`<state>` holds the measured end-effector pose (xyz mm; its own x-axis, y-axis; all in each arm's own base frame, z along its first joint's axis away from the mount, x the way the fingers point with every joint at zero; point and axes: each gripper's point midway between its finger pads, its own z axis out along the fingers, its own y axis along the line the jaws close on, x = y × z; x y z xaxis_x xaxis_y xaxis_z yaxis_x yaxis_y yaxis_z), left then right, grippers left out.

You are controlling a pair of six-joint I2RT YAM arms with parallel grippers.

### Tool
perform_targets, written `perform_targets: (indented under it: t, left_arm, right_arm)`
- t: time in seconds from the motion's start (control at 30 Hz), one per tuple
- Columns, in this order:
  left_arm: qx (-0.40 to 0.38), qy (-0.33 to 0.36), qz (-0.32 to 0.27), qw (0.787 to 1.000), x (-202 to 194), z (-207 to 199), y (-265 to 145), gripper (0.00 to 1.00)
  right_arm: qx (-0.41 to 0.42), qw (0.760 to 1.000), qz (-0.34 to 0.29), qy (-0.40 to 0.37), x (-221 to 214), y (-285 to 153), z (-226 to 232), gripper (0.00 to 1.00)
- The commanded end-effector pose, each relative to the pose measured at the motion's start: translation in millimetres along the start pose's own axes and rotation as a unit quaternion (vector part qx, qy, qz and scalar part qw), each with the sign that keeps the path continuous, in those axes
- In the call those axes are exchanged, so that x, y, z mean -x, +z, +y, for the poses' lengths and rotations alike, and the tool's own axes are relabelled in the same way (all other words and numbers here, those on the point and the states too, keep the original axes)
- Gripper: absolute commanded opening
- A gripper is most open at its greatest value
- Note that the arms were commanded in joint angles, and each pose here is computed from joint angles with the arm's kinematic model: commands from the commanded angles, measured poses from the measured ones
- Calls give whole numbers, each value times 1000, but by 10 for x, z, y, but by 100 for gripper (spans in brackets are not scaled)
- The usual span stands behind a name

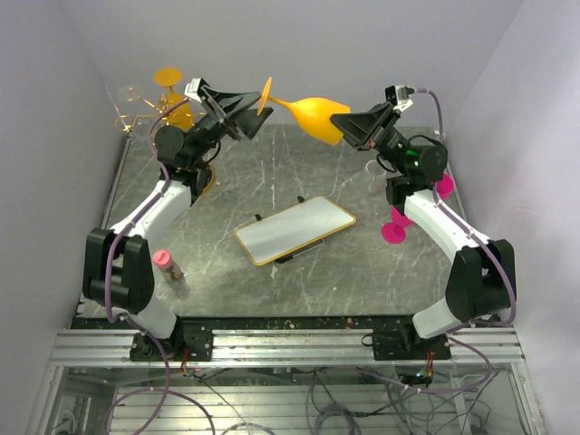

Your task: Take the wine glass off the wine glass rack

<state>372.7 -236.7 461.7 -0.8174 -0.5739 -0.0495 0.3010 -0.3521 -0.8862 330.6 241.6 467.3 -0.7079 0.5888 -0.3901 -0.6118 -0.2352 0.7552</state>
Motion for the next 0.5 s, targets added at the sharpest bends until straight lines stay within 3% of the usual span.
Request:
perform_targets:
  t: [0.0,0.1,0.17,0.3,0.4,0.47]
  left_arm:
    - [70,84,-54,993,228,21,-268,87]
    - [152,124,-96,976,426,150,-523,100]
    - [220,154,-125,955,540,218,-726,100]
    - [335,228,-177,897,798,140,-1073,100]
    - [395,280,-198,852,971,42,-1213,98]
    - [448,313,-210,811,1131,33,-1343,98]
  right_arm:
    - [-204,975,-63,60,262,-8,-593,0]
    - [-289,949,-121,20,488,-126,-733,0]
    - [-323,936,-139,9,576,-172,-838,0]
    - [-401,903,-154,13,671,-289,-1176,0]
    - [-474,864,-167,7,742,-430,-1439,0]
    - [-540,825,-168,5,732,-574,-1676,0]
